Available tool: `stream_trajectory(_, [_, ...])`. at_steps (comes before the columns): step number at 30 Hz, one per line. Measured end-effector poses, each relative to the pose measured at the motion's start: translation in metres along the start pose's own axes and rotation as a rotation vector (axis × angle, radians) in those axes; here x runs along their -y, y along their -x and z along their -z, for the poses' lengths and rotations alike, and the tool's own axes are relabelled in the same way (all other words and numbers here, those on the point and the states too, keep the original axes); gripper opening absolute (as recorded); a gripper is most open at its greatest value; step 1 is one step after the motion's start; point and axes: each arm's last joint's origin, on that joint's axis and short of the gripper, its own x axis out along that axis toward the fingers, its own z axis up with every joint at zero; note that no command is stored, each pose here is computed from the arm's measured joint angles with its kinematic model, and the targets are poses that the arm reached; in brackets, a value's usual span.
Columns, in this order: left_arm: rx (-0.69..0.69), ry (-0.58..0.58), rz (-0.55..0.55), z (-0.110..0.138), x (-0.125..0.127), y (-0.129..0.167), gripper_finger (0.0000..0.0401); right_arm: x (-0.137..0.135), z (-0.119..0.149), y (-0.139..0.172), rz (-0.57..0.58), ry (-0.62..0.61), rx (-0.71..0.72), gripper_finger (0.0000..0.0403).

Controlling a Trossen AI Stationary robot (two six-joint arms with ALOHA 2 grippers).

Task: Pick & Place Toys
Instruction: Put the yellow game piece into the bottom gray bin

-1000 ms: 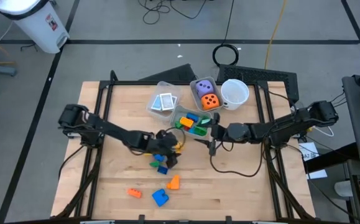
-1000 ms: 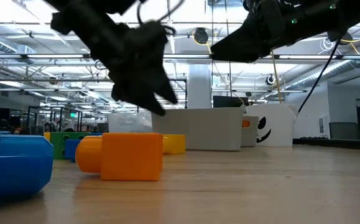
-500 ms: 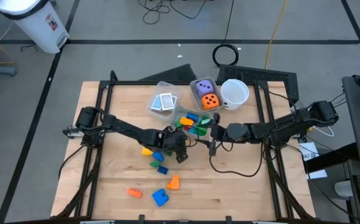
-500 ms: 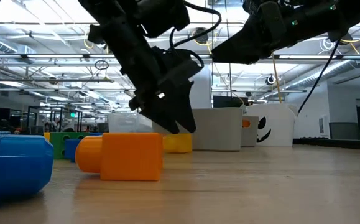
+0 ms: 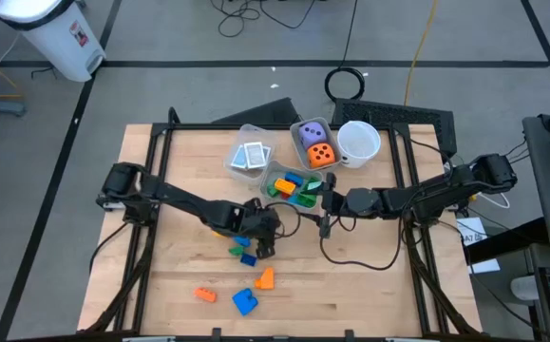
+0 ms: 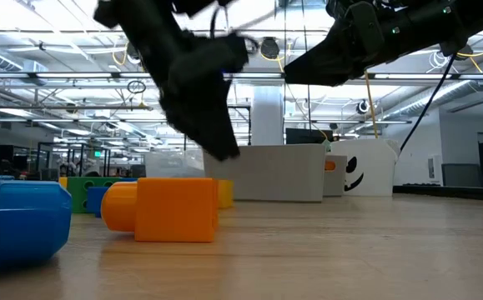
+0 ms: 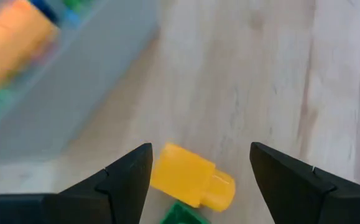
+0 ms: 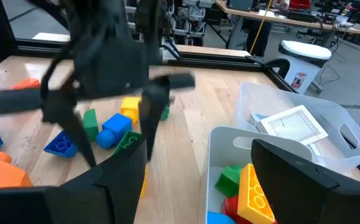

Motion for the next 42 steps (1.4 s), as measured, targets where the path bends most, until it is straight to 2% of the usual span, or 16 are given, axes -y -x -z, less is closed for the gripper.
stream_trajectory(4, [0.036, 0.037, -0.066, 0.002, 0.007, 0.012, 0.0273, 0.0, 0.0, 0.0, 0.0, -0.007, 0.0, 0.0265])
stream_trajectory(10, [0.018, 0.259, -0.092, 0.006, 0.004, 0.004, 0.0273, 0.0, 0.0, 0.0, -0.001, -0.026, 0.001, 0.0265])
stream_trajectory(14, [-0.025, 0.382, -0.062, 0.006, -0.001, -0.004, 0.0273, 0.0, 0.0, 0.0, -0.001, -0.027, 0.001, 0.0265])
stream_trajectory(22, [-0.162, 0.426, -0.036, 0.018, -0.005, -0.029, 0.0273, 0.0, -0.001, 0.0, -0.001, -0.028, 0.007, 0.0265])
stream_trajectory(27, [-0.17, 0.381, -0.021, 0.017, -0.009, -0.035, 0.0273, 0.0, -0.001, 0.0, 0.0, -0.029, 0.007, 0.0265])
stream_trajectory(34, [-0.146, 0.179, 0.002, 0.017, -0.003, -0.034, 0.0264, 0.0, 0.0, 0.0, -0.001, -0.028, 0.004, 0.0265])
stream_trajectory(37, [-0.139, 0.114, 0.012, 0.018, 0.0, -0.033, 0.0232, 0.0, 0.0, 0.0, -0.001, -0.028, 0.004, 0.0265])
stream_trajectory(42, [-0.135, 0.033, 0.031, 0.019, 0.004, -0.032, 0.015, 0.0, 0.0, 0.0, -0.001, -0.028, 0.004, 0.0265])
